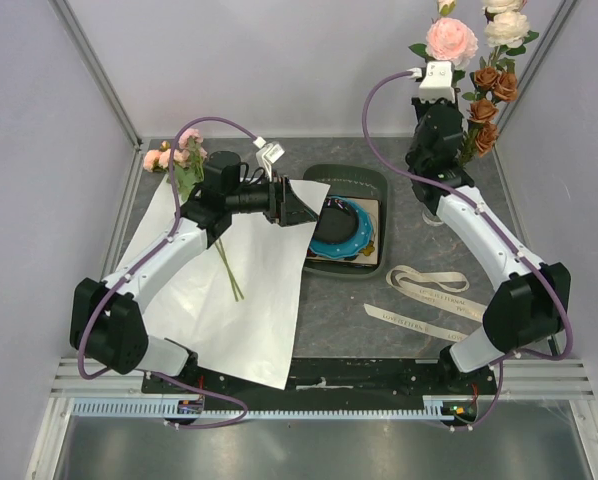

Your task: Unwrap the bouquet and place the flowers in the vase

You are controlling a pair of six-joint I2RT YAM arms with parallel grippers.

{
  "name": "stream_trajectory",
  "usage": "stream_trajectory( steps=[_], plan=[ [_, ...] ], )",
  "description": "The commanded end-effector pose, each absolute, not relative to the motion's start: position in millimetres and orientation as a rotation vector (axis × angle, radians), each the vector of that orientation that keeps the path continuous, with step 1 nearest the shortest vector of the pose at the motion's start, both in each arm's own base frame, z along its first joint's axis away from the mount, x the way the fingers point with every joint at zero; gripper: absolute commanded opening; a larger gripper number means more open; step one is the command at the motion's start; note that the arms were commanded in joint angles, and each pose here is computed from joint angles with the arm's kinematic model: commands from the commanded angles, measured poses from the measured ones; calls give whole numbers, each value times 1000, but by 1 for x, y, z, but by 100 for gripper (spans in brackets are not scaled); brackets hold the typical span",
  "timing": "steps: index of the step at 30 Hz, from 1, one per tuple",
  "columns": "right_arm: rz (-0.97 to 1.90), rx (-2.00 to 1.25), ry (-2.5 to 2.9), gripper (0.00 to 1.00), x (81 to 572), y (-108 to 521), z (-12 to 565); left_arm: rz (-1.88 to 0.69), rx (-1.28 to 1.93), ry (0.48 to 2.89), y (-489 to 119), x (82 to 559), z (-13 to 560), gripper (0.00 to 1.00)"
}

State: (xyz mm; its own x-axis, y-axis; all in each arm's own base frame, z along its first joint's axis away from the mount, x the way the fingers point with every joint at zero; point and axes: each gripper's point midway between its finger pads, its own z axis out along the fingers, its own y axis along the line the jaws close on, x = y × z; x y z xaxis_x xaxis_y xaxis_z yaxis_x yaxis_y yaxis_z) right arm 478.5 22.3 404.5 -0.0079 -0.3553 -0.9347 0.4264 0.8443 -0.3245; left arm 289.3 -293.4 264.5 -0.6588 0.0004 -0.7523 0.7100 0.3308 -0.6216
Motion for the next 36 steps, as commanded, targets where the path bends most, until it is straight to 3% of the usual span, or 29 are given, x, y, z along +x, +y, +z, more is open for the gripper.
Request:
stream_trajectory(
  steps=[1,36],
  plan=[
    [-565,153,1403,4,469,12,414,-1408,650,1858,-298,290,285,70],
    [-588,285,1515,21,461,-28,323,-1420,632,1880,-297,294,280,70]
  ],
)
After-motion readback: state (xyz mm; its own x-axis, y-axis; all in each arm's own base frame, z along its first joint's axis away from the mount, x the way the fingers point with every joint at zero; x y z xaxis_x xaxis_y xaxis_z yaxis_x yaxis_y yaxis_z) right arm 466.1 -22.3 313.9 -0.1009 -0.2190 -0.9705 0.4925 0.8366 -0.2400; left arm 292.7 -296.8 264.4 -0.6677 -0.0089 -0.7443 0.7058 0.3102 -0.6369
